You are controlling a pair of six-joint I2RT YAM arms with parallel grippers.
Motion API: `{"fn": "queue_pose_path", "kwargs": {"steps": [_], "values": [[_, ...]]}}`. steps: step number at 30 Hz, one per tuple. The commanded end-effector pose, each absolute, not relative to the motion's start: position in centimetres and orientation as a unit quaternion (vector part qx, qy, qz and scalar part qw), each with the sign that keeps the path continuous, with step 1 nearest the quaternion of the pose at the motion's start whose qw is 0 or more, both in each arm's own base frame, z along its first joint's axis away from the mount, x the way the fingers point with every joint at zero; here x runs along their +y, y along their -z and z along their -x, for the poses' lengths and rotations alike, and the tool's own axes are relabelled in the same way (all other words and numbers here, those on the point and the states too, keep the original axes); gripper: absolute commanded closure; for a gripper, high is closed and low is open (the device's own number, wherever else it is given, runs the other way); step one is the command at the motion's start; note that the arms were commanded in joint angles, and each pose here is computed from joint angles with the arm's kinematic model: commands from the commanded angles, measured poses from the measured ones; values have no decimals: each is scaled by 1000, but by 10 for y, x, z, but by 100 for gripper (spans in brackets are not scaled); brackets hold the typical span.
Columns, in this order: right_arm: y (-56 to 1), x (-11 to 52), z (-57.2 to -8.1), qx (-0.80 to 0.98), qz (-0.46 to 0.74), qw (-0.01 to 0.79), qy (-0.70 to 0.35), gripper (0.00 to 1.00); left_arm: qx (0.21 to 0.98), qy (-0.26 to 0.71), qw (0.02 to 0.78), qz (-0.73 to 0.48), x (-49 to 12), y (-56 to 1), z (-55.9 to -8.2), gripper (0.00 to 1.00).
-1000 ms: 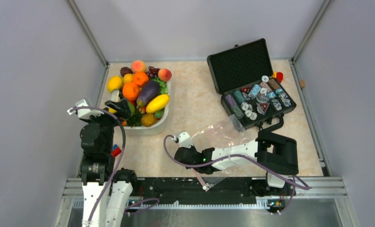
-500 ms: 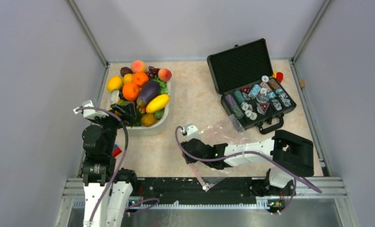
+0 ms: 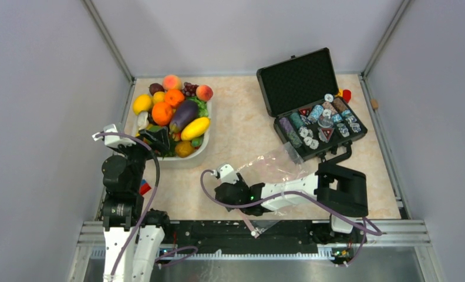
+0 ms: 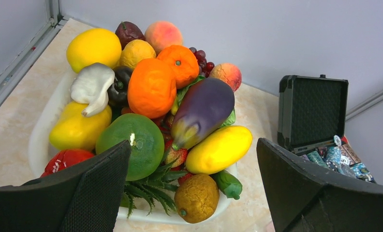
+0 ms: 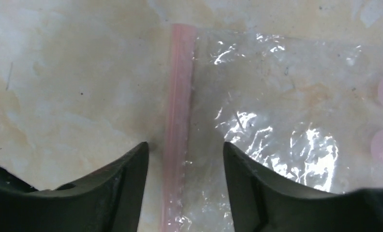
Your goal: Place the food in the zip-top bag and seal the zipper
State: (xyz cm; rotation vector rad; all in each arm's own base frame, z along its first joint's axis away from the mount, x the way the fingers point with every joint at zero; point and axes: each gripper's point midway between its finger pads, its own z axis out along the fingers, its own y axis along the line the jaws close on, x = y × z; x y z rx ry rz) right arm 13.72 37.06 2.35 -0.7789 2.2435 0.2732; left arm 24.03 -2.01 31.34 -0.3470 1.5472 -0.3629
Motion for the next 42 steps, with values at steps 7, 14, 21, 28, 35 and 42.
{"fn": "queue_pose_path", "kwargs": {"steps": [7, 14, 21, 28, 35, 42], "values": [[-26, 366, -144, 871, 287, 390, -82, 84, 685, 160, 696, 144, -20, -320, -240, 1], [-30, 368, -145, 874, 265, 388, -120, 100, 685, 167, 695, 139, -24, -321, -240, 1], [-60, 362, -165, 871, 194, 402, -206, 100, 686, 181, 695, 118, -32, -324, -239, 1], [-92, 345, -196, 855, 110, 411, -296, 100, 683, 282, 673, -40, -90, -332, -229, 1], [-97, 314, -232, 856, 55, 424, -291, 100, 685, 399, 590, -152, -143, -319, -206, 1], [-90, 302, -242, 860, 29, 420, -289, 100, 734, 395, 510, -214, -179, -268, -183, 4]]}}
